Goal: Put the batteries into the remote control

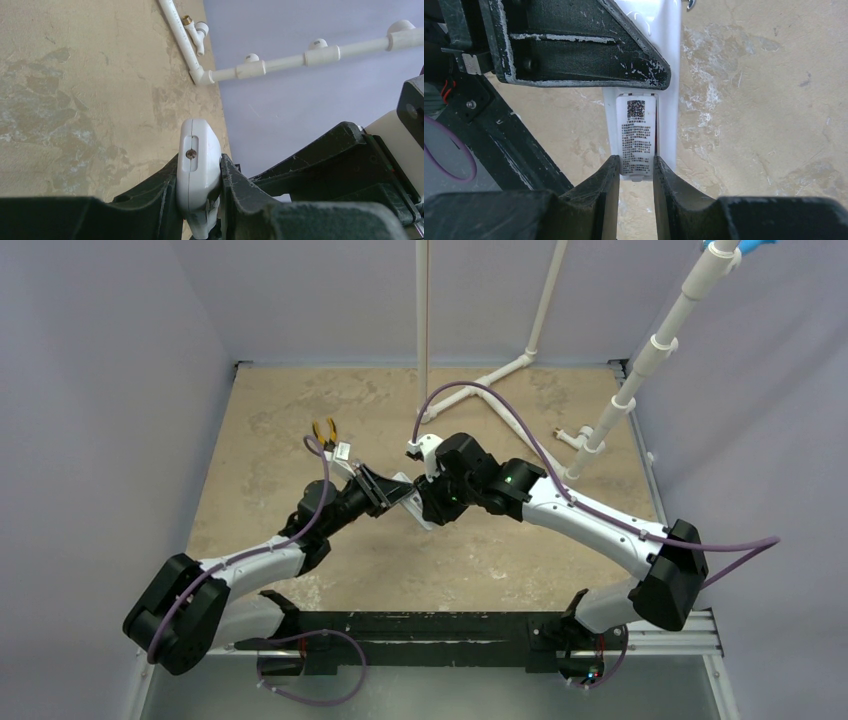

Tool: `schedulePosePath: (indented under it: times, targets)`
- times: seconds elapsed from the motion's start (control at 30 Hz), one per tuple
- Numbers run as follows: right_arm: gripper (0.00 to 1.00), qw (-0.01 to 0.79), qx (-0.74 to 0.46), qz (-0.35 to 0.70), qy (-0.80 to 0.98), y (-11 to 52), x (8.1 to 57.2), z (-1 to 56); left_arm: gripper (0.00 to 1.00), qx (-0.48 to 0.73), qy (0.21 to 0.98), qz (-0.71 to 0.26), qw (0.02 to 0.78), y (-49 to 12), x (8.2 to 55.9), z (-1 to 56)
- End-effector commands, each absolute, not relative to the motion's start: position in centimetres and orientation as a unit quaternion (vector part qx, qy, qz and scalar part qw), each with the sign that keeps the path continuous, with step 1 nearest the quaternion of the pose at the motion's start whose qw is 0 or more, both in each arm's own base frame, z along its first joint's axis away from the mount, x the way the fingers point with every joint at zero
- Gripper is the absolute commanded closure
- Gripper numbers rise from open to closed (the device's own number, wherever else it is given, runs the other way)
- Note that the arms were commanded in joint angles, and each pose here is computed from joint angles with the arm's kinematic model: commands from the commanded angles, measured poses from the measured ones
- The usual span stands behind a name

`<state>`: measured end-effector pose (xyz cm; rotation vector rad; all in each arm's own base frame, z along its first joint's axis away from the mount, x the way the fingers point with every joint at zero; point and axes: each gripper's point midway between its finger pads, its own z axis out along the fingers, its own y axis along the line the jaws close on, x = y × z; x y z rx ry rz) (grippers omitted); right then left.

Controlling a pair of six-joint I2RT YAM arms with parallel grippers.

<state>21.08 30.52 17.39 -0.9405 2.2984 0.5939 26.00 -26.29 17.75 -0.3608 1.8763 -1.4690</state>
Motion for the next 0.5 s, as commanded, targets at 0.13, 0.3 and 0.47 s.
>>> schedulePosePath:
  times: [0.13, 0.3, 0.47]
  targets:
    - [0.89, 0.322, -0.350, 0.236, 0.847, 31.94, 22.05, 19.14, 1.00, -0.125, 0.684, -0.617, 0.369, -27.20, 25.95, 21.08]
    - [0.85, 0.324, -0.351, 0.234, 0.847, 31.90, 22.18, 19.14, 1.00, -0.127, 0.680, -0.623, 0.365, -27.28, 25.92, 21.10]
    - [0.84, 0.325, -0.351, 0.224, 0.849, 31.65, 22.38, 18.85, 1.00, -0.127, 0.677, -0.625, 0.367, -27.19, 25.79, 21.28]
